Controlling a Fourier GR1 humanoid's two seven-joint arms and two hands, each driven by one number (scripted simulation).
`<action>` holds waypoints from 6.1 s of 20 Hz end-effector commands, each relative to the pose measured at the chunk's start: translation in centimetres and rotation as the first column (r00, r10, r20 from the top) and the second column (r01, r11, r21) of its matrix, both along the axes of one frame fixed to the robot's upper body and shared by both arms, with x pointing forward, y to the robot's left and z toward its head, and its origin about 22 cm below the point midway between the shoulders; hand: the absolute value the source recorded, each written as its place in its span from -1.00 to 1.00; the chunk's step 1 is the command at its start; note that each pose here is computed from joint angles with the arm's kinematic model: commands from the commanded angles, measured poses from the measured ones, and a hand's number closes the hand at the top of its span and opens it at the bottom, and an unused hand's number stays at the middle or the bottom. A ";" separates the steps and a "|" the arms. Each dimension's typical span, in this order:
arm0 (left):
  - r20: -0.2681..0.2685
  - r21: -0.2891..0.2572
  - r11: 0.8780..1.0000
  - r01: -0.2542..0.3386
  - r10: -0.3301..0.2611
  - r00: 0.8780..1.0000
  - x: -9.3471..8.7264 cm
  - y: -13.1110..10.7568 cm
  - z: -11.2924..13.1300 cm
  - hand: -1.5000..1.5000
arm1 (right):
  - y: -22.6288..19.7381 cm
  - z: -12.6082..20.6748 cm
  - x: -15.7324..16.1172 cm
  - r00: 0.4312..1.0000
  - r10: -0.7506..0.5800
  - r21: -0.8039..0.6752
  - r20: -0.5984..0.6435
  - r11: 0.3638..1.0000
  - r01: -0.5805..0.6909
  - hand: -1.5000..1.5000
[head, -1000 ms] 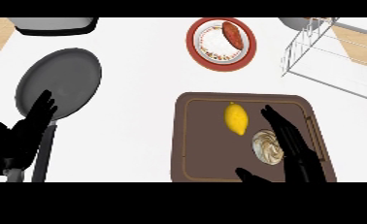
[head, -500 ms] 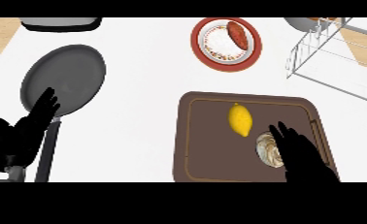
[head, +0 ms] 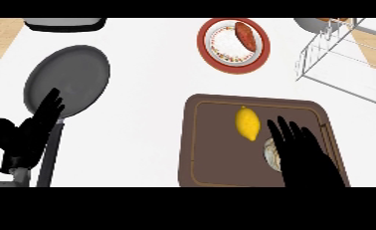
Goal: Pick the cupcake from the tray and place it in the tiered shelf
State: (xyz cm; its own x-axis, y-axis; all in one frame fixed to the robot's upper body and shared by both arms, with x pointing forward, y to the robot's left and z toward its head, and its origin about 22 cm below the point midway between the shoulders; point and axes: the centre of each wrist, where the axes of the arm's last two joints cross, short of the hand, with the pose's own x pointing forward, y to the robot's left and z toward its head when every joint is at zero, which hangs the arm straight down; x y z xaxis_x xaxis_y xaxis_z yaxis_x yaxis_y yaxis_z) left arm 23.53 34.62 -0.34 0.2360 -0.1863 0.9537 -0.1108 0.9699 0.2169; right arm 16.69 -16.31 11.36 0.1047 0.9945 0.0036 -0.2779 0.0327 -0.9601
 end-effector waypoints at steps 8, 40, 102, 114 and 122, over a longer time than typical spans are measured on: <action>-0.013 -0.004 1.000 -0.016 0.016 1.000 -0.7 -2.0 -0.1 0.00 | -0.1 -0.3 4.3 0.992 -0.086 -0.111 -0.090 0.991 0.076 -1.00; 0.014 -0.005 1.000 -0.004 0.004 1.000 -1.1 -0.5 0.1 0.00 | -3.3 -7.4 6.7 0.999 0.008 -0.132 -0.042 0.991 -0.014 1.00; -0.006 0.001 1.000 0.016 -0.016 1.000 -0.8 -0.3 -0.1 0.00 | -22.7 26.3 8.7 0.713 -0.406 0.348 0.572 0.907 0.237 1.00; 0.011 0.000 1.000 0.000 0.000 1.000 1.0 0.0 1.0 0.00 | -26.5 23.3 15.1 0.711 -0.460 0.439 0.531 0.868 0.234 1.00; -0.002 -0.001 1.000 0.009 -0.009 1.000 -0.3 0.0 -0.5 0.00 | -29.8 19.7 17.7 0.641 -0.594 0.474 0.486 0.795 0.378 -1.00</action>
State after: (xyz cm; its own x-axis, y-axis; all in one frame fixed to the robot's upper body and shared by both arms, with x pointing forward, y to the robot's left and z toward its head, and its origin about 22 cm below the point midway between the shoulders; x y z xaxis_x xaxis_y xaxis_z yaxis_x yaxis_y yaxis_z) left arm 23.73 34.84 -0.05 0.2308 -0.1843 0.9554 -0.0942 0.9730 0.2105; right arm 33.32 -44.77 31.97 0.3907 0.7552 0.5263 0.4733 0.3255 -0.8185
